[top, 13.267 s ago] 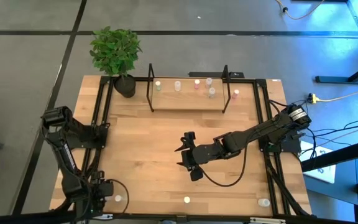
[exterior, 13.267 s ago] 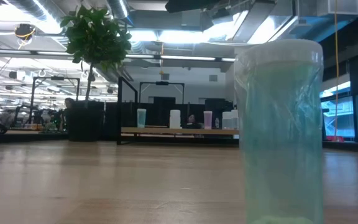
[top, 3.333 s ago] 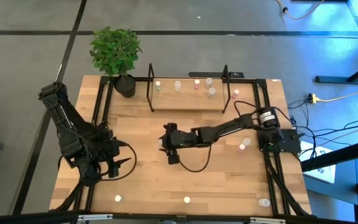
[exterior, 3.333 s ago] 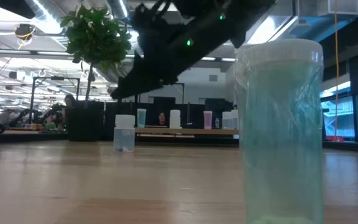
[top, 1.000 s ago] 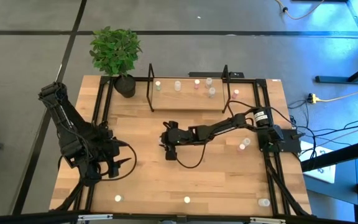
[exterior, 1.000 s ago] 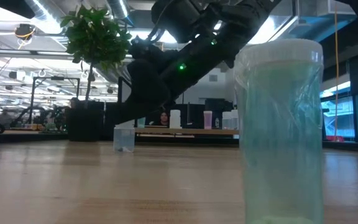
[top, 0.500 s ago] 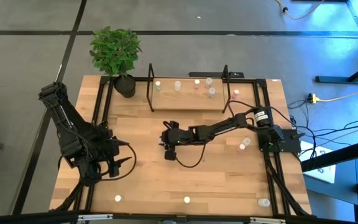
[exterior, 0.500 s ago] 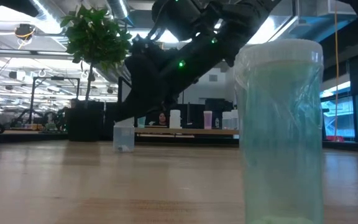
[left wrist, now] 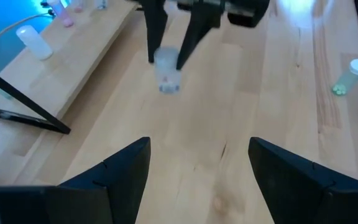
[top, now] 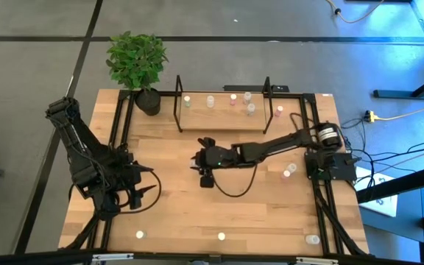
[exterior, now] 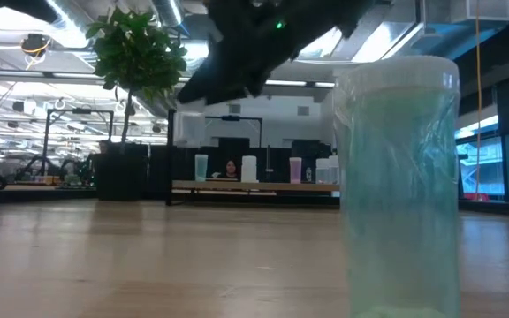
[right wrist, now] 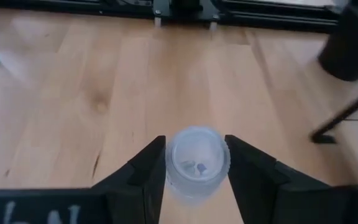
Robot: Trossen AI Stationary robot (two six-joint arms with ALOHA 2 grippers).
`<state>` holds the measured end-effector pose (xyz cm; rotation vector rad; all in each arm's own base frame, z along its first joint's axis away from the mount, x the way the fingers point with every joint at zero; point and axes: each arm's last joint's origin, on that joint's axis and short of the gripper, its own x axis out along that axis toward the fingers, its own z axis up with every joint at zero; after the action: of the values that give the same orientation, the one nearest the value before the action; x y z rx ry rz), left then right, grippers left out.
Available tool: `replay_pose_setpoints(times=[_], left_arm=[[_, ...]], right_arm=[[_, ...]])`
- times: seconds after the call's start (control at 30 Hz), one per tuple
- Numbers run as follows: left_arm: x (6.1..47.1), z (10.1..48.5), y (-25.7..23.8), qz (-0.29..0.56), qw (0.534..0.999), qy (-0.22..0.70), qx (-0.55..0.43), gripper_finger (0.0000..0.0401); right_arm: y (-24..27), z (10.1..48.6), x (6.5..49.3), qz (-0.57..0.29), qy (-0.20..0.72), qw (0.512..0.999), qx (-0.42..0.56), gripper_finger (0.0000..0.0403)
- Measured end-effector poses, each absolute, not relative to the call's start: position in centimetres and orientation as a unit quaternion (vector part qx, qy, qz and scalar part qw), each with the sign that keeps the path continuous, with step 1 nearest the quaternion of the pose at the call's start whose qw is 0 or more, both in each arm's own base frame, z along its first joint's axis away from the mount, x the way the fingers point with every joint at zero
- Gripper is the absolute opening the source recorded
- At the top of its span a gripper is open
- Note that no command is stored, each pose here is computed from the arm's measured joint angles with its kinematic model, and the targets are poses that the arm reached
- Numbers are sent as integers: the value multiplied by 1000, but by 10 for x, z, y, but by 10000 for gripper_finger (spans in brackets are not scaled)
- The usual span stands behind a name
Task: Pick and place medicine bottles onto shelf by color
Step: Put the transparent medicine bottle on the shelf aligned with the other transparent medicine bottle
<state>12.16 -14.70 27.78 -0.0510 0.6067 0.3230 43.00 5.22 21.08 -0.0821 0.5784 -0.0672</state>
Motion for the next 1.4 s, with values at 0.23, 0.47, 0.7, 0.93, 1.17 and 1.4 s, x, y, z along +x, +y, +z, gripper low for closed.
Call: replay_pose_setpoints(times=[0.23,0.47,0.7,0.93,1.17,1.4], left_arm=[[122,278,-147,164,944,286,-21,266],[122,278,-147,165,944,284,-20,266],[122,279,-146,172,947,270,-14,266],[126,280,-143,189,949,253,0,266],[135,280,-135,216,943,253,7,266],[140,279,-129,231,937,262,-1,266]], right_arm=[[43,244,403,-98,323,938,-80,151],[38,265,377,-126,329,932,-90,150],[30,267,333,-192,326,922,-76,154],[19,261,290,-312,271,911,7,153],[1,230,280,-426,236,870,77,154],[-13,215,280,-511,188,832,107,154]])
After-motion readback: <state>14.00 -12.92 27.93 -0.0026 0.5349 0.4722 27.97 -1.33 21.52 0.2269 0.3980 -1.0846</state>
